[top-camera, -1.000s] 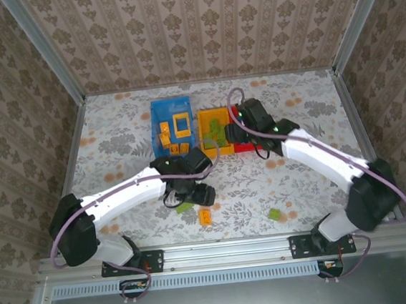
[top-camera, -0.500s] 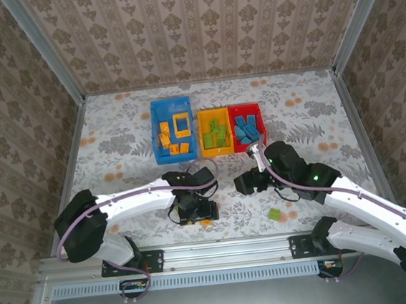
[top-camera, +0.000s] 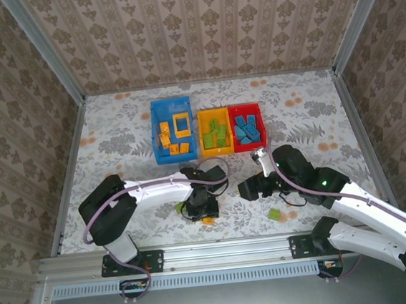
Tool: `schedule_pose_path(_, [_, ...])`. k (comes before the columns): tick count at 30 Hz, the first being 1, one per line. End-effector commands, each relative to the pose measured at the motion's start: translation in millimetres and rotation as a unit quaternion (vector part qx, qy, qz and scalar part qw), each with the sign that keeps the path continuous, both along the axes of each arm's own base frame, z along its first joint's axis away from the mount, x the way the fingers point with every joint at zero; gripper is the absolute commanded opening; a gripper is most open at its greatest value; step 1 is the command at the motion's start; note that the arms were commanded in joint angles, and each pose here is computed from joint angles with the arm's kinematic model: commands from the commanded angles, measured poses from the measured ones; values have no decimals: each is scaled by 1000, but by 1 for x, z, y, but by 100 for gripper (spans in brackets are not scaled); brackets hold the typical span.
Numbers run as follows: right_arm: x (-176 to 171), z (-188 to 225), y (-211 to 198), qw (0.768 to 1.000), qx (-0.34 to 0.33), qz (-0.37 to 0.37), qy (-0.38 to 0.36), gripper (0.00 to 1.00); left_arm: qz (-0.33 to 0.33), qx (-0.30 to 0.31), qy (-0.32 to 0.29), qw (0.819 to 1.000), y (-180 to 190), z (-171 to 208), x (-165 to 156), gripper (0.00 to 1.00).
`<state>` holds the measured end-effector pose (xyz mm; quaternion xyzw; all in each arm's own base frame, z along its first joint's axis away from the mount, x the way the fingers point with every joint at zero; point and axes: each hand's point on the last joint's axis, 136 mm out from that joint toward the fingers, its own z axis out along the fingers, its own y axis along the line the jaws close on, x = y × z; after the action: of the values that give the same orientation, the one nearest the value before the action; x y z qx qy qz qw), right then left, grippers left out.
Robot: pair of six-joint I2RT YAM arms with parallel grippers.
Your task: Sort the legos into containers by color
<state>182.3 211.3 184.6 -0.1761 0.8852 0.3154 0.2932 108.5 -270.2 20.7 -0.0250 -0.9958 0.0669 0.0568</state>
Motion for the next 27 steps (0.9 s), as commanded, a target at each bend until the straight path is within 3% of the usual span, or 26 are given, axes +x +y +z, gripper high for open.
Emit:
schedule_pose_path(1, [-6, -1, 0, 1000, 8, 1, 14, 79, -14, 17, -30, 999, 4, 10, 11, 32])
schedule_pose_path(6, [-6, 15, -2, 1000, 21, 4, -13, 78, -14, 0, -85, 996, 3, 60, 41, 32])
schedule_pose_path(15, [16, 47, 18, 997, 26, 18, -70, 77, 36, -49, -173, 983, 34, 142, 146, 32])
schedule_pose_path(19, [32, 59, 31, 995, 15, 18, -97, 77, 48, -42, -200, 978, 49, 152, 196, 31])
schedule_pose_path(27, [54, 64, 52, 993, -9, 21, -113, 77, 59, -16, -200, 978, 61, 127, 272, 31])
